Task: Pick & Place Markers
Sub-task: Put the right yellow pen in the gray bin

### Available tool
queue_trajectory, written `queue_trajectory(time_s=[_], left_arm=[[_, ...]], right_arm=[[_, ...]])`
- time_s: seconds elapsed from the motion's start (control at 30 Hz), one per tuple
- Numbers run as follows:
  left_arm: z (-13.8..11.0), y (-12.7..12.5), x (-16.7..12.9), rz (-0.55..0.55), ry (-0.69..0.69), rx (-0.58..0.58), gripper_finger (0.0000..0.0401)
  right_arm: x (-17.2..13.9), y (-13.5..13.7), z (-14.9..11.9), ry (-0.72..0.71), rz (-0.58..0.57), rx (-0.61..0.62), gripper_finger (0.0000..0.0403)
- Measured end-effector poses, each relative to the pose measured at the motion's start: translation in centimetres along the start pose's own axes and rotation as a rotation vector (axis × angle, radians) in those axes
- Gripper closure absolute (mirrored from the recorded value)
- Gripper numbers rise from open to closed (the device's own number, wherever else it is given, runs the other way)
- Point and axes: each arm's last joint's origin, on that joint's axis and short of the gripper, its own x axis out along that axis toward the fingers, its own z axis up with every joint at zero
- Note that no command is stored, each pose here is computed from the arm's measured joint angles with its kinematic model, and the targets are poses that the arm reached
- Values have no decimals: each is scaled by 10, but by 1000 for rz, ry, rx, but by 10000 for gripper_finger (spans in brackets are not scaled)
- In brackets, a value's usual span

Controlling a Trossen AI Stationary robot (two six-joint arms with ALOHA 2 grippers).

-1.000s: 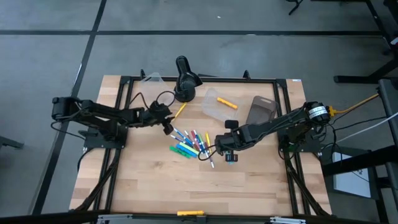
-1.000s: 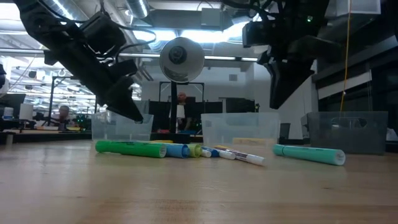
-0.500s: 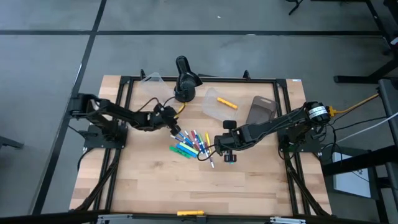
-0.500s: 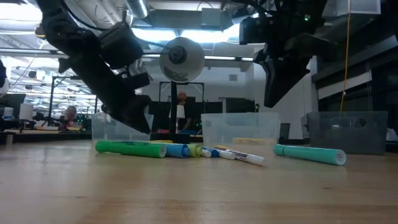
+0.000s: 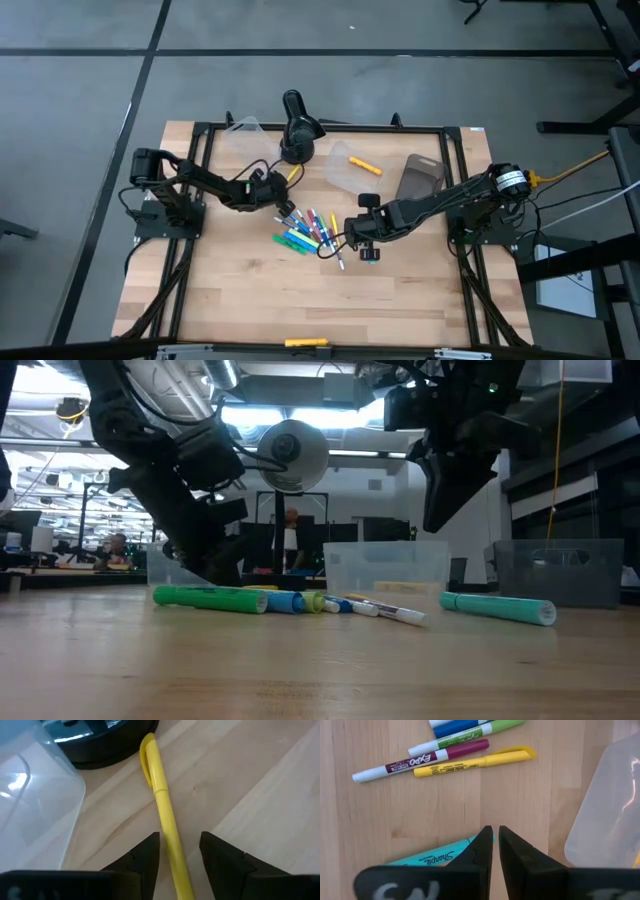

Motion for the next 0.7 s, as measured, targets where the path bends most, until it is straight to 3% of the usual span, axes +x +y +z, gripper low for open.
queue_trajectory(time_s=[0.13,0.33,0.7], left_arm=[[-2,1,0,6,23,-9,292],[-3,0,0,-7,34,10,375],[1,1,-16,-50,19,75,379]], right_arm=[[0,0,0,-1,0,0,370],[0,0,0,-1,0,0,370],[0,-1,0,-7,-26,1,370]])
